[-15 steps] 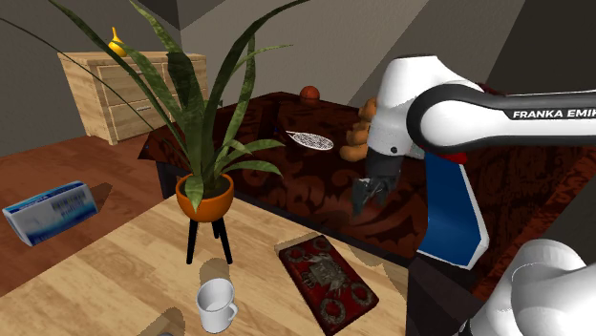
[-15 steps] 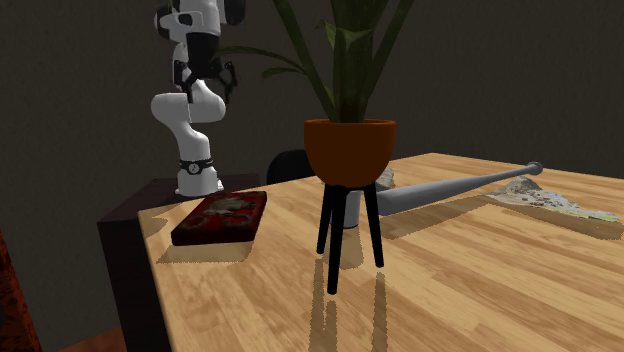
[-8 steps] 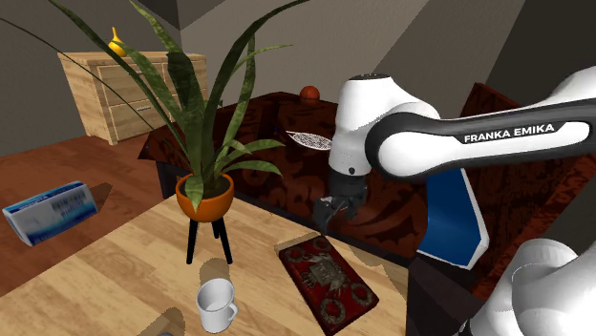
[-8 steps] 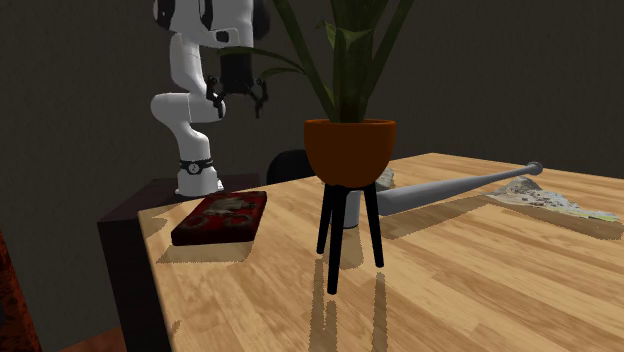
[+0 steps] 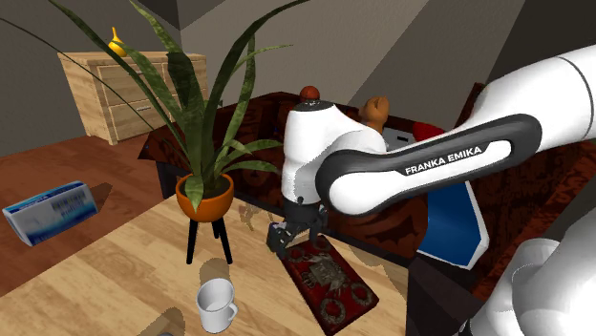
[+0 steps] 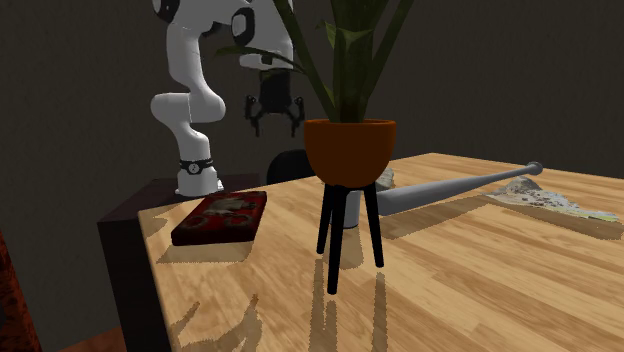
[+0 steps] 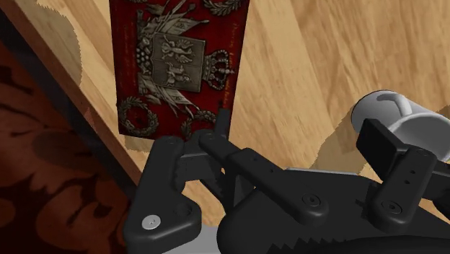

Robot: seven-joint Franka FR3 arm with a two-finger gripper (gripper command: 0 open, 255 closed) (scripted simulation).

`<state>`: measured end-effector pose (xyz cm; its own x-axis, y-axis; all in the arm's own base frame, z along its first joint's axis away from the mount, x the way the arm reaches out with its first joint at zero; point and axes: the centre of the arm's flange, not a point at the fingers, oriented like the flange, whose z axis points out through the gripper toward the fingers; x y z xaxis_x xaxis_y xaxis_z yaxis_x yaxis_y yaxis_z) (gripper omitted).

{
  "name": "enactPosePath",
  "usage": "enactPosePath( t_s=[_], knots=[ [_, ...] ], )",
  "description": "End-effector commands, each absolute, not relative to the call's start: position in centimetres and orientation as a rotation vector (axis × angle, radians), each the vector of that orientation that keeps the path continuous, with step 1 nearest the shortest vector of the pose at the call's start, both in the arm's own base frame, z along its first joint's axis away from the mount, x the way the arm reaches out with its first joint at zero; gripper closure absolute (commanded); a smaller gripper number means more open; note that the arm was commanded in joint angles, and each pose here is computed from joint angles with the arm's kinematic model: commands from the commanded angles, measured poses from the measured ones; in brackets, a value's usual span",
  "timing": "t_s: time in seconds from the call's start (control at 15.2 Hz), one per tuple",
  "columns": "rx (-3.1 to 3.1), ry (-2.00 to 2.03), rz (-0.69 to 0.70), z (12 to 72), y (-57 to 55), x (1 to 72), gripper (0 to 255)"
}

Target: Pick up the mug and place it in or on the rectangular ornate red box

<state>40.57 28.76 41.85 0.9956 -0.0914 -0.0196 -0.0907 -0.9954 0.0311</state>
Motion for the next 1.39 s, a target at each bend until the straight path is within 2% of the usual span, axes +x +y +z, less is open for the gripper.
enactPosePath(
  t_s=[0.0, 1.12, 1.32],
  knots=[
    [3.105, -0.148, -0.030, 40.6, 31.1, 41.4, 0],
    [3.071, -0.184, -0.008, 30.3, 50.0, 49.0, 0],
    [3.071, -0.184, -0.007, 29.1, 50.1, 49.1, 0]
  ],
)
